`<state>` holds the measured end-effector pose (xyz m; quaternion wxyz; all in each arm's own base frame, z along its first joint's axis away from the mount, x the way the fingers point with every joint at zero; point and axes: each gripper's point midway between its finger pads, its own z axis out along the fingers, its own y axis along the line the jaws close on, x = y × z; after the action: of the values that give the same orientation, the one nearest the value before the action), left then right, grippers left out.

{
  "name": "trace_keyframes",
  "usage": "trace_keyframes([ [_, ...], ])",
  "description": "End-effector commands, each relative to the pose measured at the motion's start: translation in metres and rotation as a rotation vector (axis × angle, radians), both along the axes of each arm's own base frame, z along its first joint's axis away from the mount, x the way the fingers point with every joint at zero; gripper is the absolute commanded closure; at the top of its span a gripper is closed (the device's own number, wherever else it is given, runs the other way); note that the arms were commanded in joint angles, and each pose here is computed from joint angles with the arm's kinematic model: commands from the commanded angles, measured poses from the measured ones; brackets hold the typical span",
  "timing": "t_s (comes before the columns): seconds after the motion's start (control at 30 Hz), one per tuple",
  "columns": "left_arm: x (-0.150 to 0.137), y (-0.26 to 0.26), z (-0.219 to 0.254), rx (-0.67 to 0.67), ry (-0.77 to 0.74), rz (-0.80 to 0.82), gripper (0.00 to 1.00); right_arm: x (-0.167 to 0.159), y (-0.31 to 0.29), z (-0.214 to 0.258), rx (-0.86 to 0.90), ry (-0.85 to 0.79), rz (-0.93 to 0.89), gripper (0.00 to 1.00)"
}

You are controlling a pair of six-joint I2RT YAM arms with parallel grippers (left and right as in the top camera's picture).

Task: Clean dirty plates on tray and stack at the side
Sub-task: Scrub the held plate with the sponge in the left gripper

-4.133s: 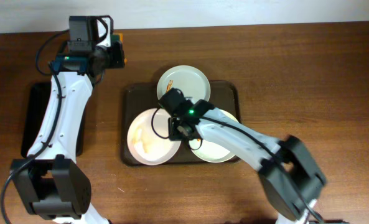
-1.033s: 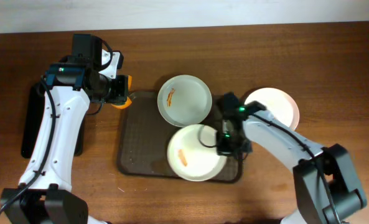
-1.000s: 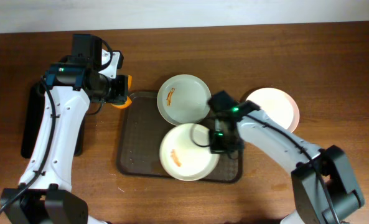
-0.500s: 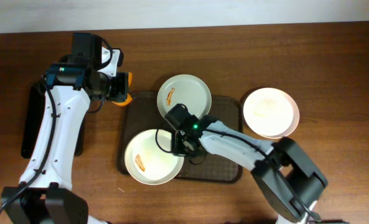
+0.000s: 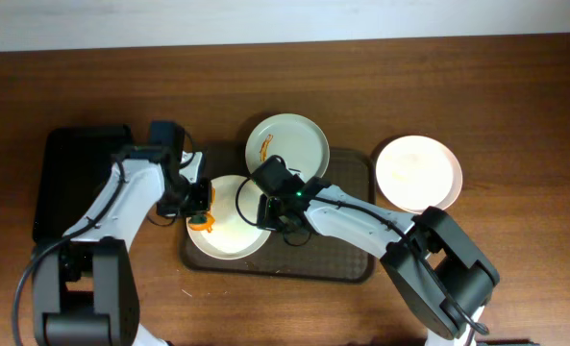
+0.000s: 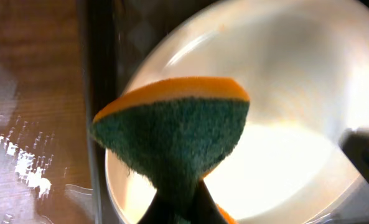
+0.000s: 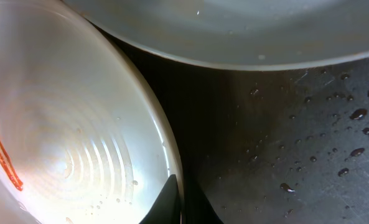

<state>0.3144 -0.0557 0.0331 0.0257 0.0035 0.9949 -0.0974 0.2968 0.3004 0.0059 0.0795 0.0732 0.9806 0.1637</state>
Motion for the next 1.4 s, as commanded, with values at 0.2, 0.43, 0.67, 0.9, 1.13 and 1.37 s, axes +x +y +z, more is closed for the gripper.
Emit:
trace_keyframes([
  [0.2, -0.040, -0.063, -0.042, -0.405, -0.048, -0.107, 1.00, 0.002, -0.011, -0.012, -0.052, 0.001, -0.022, 0.96],
  [0.43, 0.019, 0.014, -0.048, 0.062, -0.182, 0.182, 1.00, 0.001, -0.011, -0.012, -0.054, -0.001, -0.015, 0.96],
  [0.67, -0.042, -0.035, -0.029, 0.015, 0.095, -0.005, 1.00, 0.001, -0.011, -0.012, -0.056, 0.002, -0.015, 0.96],
  [0.9, 0.002, -0.077, -0.023, -0.054, -0.142, -0.173, 1.00, -0.003, -0.013, -0.013, -0.061, 0.017, -0.013, 0.96],
  [1.13, 0.015, 0.005, -0.026, 0.294, -0.162, 0.146, 1.00, -0.002, -0.013, -0.013, -0.062, 0.017, -0.013, 0.96],
  [1.37, -0.028, -0.073, -0.021, -0.165, 0.032, -0.065, 1.00, -0.003, -0.013, -0.013, -0.061, 0.017, -0.013, 0.96],
])
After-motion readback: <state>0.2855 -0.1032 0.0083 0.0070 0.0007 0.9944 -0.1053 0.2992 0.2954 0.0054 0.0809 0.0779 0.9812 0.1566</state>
